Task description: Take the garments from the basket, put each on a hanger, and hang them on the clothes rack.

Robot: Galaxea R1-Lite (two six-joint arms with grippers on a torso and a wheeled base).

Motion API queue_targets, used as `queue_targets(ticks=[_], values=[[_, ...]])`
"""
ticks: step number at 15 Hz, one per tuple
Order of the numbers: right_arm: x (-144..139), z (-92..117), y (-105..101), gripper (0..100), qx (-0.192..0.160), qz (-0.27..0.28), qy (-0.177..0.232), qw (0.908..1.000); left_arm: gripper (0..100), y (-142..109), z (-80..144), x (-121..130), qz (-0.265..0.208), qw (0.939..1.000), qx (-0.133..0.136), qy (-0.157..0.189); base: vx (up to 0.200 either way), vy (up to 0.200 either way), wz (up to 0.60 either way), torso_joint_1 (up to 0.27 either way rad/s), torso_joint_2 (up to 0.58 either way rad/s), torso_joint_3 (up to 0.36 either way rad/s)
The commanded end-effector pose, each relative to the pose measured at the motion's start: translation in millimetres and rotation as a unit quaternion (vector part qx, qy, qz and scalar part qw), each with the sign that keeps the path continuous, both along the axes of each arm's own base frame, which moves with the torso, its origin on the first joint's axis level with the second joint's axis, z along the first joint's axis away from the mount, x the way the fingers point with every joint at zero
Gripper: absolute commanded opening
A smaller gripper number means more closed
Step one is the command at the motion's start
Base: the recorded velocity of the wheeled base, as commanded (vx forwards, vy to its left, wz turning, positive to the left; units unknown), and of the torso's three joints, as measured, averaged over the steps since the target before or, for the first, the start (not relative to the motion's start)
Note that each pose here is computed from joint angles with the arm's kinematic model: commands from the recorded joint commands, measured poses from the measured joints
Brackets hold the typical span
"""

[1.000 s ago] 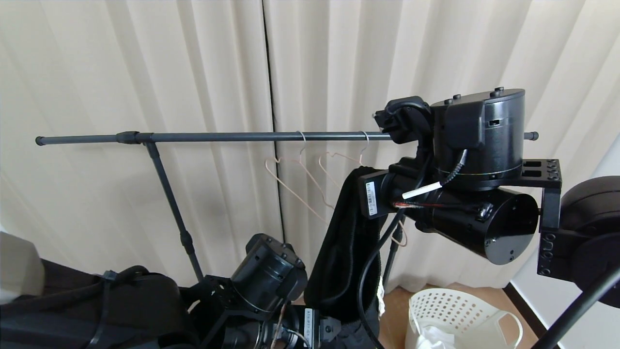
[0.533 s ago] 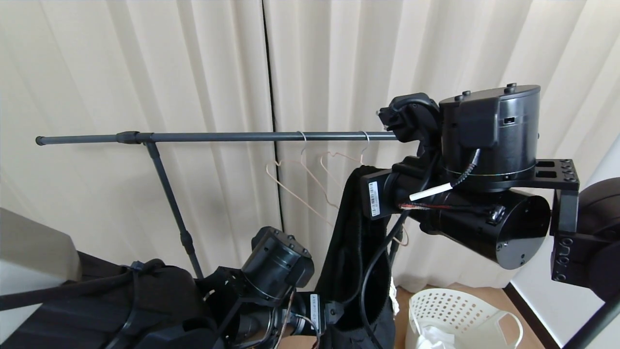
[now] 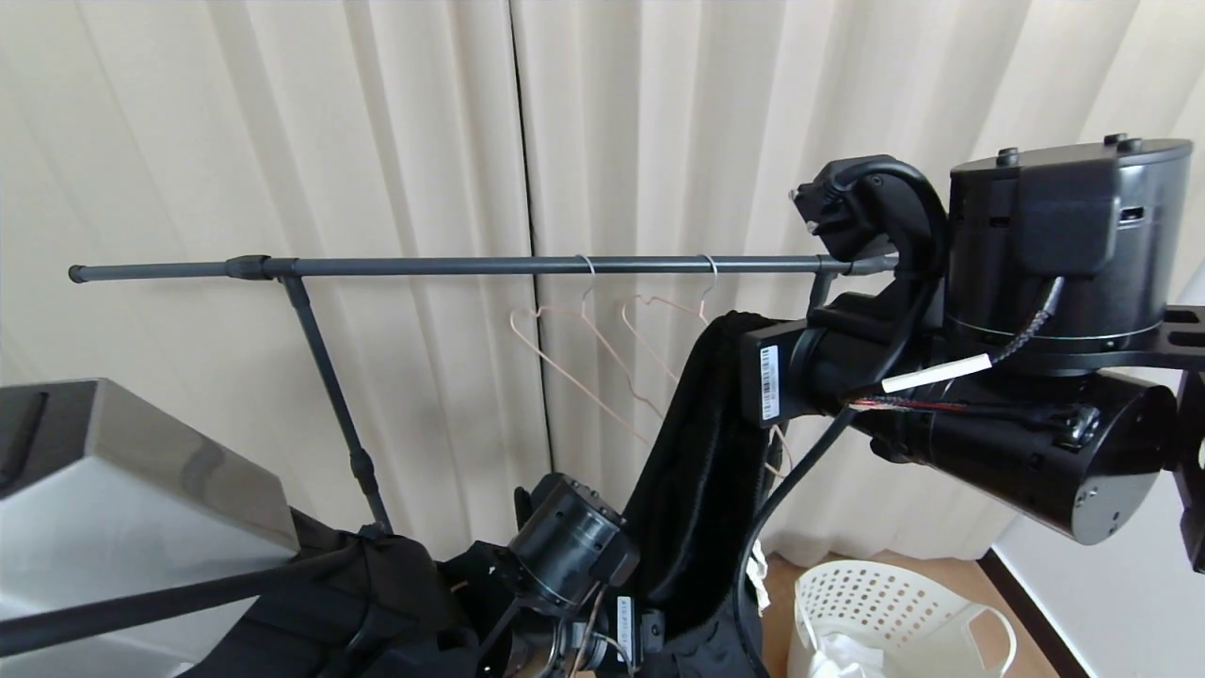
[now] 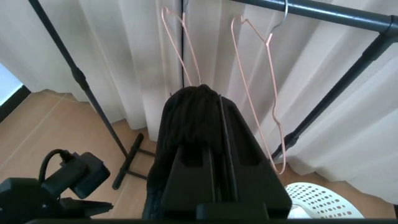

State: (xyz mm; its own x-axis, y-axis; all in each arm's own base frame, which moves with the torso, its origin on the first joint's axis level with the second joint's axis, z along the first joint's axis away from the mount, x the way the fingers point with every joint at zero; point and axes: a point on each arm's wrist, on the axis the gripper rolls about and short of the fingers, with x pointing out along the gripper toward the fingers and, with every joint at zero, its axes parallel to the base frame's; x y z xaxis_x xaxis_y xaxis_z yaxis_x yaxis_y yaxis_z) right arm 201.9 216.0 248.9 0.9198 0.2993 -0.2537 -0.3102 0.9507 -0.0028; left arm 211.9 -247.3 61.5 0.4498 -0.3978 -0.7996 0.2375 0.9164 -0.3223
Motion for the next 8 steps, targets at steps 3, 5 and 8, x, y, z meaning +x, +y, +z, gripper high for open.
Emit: queue_targets(ticks=[3, 5, 8], values=[[-8, 5, -20, 0, 0.003, -0.030, -0.010, 0.9995, 100, 4, 5, 0, 0.023, 0.9993, 0.014, -0.025, 0.000, 0.000, 0.00, 0.000, 0.00, 0.000], [-9, 2, -25, 0, -0.001, -0.037, -0.007, 0.9993, 0, 9, 19, -2, 0.028, 0.9985, 0.010, -0.046, 0.000, 0.000, 0.00, 0.000, 0.00, 0.000], [-15, -10, -33, 0, -0.019, -0.039, 0.006, 0.9990, 0, 13, 32, -2, 0.057, 0.9931, 0.029, -0.099, 0.000, 0.000, 0.00, 0.000, 0.00, 0.000]])
